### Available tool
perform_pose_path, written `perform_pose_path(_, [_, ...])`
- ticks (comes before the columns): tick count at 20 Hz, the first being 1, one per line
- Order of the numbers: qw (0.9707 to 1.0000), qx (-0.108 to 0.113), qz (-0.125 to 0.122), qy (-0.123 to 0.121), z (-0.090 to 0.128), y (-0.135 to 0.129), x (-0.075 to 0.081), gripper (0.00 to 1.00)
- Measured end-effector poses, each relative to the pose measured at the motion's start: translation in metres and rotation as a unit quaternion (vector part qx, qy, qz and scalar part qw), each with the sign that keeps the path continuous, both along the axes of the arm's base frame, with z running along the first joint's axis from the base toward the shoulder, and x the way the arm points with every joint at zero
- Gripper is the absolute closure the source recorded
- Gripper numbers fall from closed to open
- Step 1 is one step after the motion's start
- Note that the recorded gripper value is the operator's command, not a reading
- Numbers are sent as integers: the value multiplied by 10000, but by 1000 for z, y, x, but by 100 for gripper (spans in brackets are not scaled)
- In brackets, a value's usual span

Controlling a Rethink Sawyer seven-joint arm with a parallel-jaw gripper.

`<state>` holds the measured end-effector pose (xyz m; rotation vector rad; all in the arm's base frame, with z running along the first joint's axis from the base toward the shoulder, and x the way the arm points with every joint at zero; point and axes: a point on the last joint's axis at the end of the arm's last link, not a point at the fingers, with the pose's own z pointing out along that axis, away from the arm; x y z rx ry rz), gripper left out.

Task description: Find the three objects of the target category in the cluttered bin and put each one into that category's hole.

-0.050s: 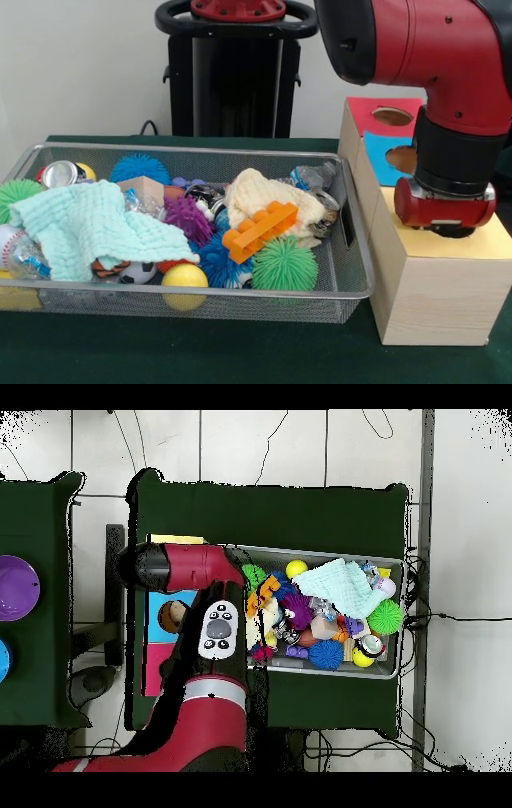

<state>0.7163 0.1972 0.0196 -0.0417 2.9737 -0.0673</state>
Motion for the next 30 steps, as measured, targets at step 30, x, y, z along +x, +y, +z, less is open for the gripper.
perform_pose_path(30, [9992, 65, 162, -360, 73, -4, -46, 100])
